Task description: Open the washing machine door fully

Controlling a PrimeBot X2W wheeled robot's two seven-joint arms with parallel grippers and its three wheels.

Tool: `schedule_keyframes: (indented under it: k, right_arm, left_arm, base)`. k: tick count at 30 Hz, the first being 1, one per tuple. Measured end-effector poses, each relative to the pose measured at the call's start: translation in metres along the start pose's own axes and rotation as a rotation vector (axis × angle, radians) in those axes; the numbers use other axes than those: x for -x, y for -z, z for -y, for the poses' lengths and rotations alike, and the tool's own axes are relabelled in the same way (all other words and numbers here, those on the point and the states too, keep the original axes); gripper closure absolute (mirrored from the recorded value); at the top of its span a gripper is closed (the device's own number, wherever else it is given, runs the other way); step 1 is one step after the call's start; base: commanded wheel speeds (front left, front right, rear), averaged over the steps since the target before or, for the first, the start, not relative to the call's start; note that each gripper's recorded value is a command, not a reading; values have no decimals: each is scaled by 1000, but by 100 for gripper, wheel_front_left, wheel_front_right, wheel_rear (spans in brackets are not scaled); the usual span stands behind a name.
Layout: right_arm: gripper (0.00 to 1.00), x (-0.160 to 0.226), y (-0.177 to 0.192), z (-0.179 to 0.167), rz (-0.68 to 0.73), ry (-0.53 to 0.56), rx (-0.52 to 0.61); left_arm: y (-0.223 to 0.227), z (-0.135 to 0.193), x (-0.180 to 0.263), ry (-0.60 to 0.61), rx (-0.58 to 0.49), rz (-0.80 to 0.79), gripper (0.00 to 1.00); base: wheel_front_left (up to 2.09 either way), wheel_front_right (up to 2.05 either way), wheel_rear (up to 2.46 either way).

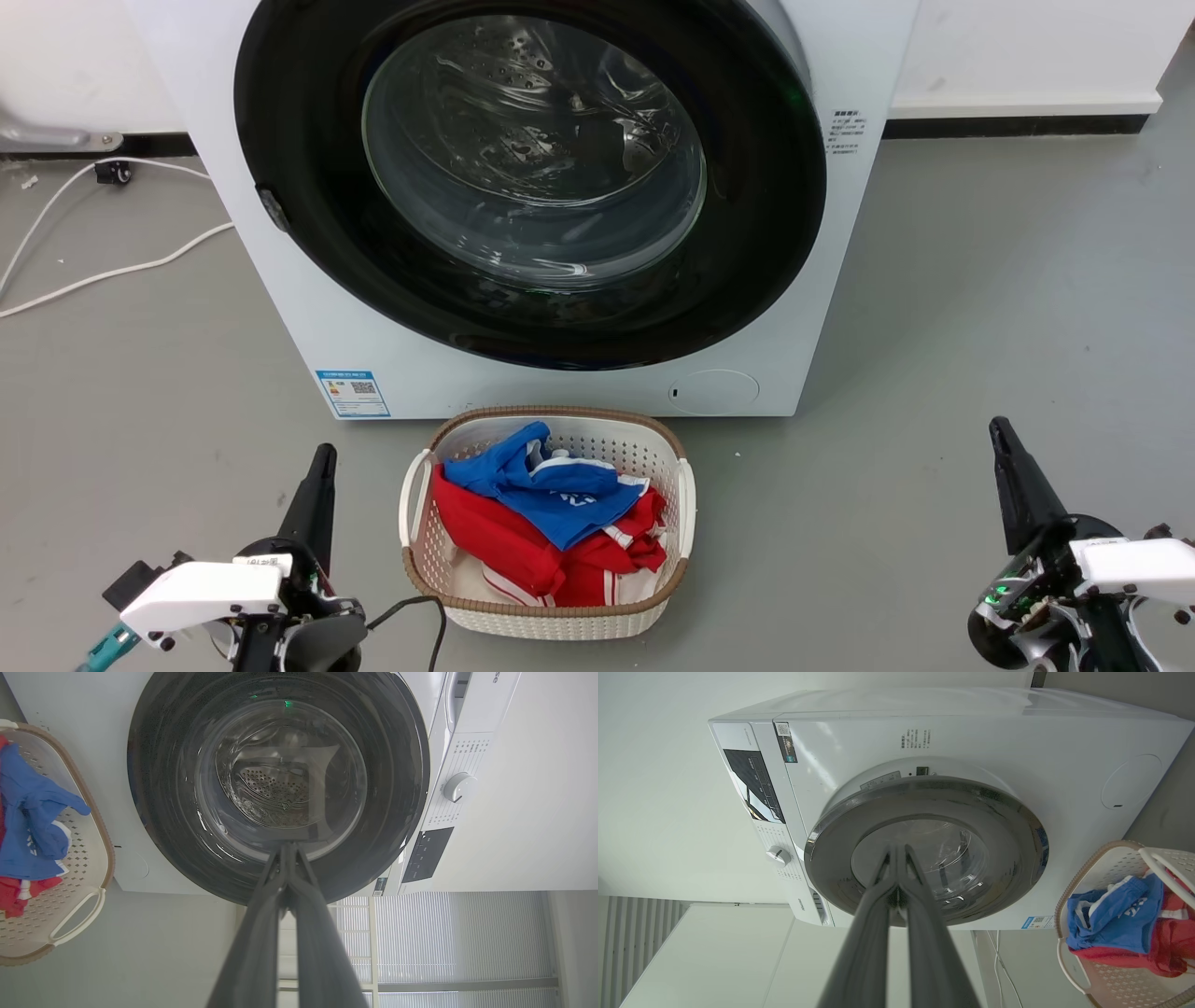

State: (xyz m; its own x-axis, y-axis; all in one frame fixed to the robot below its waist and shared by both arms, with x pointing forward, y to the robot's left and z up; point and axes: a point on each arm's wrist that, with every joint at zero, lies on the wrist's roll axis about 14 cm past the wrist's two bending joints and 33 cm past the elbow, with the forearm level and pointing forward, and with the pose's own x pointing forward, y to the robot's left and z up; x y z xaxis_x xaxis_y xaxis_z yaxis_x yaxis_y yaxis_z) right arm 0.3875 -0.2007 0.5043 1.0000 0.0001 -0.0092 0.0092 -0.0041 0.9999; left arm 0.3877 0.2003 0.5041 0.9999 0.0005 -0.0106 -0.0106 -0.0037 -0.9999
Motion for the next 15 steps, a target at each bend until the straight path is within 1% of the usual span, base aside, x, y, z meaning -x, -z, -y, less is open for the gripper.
schedule_keyframes:
  k: [1,6,9,15]
  right_arm:
    - [0,0,0,0,0,0,0]
    - [0,10,0,22,4,65,-5]
    - [0,12,0,22,9,67,9]
    - [0,11,3,18,11,57,70]
  left_arm:
    - [0,0,0,0,0,0,0]
    - [2,-22,10,-66,7,0,0]
    - [6,-22,10,-65,0,-3,0]
    - [14,-18,9,-55,-52,-15,0]
  base:
    - [0,0,0]
    - [0,0,0]
    - [0,0,0]
    - [0,0,0]
